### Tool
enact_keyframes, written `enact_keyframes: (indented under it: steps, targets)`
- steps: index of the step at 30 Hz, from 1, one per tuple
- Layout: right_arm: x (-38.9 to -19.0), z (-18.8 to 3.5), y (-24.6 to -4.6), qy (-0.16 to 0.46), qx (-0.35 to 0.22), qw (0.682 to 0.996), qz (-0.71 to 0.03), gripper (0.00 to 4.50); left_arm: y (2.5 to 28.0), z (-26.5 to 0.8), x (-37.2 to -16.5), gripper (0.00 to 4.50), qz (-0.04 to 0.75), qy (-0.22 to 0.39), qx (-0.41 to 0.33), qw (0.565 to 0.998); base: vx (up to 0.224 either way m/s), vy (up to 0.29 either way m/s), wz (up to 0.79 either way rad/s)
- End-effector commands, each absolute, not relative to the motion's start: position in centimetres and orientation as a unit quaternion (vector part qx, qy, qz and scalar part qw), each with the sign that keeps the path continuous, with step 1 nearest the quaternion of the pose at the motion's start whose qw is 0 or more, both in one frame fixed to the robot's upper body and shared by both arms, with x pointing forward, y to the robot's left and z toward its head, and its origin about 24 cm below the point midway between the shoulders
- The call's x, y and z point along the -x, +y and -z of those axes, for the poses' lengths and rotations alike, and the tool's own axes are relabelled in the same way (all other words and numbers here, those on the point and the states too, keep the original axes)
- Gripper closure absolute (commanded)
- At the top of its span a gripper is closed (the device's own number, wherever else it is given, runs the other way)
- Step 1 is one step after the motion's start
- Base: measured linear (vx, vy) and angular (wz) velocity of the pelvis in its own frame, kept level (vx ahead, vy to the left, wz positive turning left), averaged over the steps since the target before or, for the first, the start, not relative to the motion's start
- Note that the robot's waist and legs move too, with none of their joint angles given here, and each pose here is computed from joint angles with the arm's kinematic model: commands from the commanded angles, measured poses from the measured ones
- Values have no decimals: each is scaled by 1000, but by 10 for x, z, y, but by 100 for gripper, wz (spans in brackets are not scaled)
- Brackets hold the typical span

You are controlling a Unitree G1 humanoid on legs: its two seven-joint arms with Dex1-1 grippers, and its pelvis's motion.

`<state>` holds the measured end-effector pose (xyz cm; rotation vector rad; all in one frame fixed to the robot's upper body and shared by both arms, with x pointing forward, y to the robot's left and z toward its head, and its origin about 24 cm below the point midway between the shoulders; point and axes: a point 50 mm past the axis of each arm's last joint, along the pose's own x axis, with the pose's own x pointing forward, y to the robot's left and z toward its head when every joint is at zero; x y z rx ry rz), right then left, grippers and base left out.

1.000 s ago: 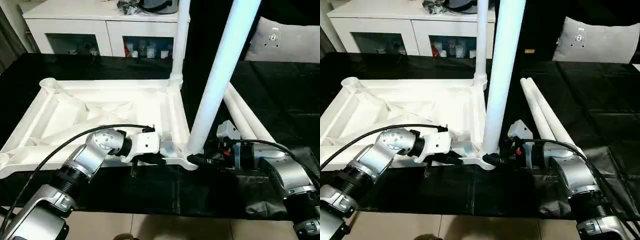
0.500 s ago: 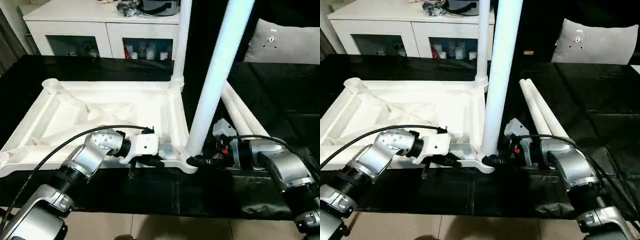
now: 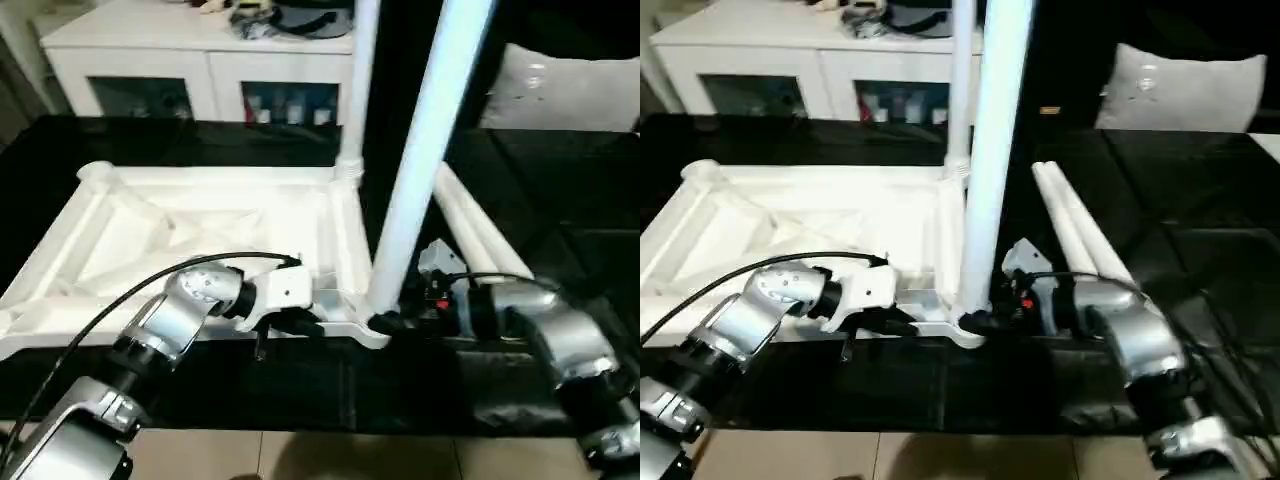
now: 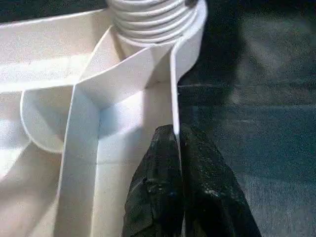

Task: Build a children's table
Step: Rotate leg to tighten

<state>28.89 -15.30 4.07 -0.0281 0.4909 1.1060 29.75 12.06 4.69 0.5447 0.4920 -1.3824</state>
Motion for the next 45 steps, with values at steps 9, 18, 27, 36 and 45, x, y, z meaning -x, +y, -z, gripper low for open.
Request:
enact_keyframes:
  steps: [9,18,27,36,45]
  targets:
    - [-308,2,-140,310,-62,913,-257,181,50,-50,-298,450,550,201,-130,800,-11,13,-2]
    - [-313,4,-131,308,-60,923,-223,181,55,-51,-300,450,513,210,-168,815,4,-36,-6]
    - [-315,4,-134,300,-45,928,-217,181,58,-52,-302,450,501,210,-177,821,0,0,0]
    - [-318,-4,-140,271,-82,935,-215,69,67,-52,-308,450,487,208,-194,826,0,0,0]
    - [-307,-11,-154,247,-62,940,-226,5,75,-52,-311,450,479,210,-200,829,20,-5,2]
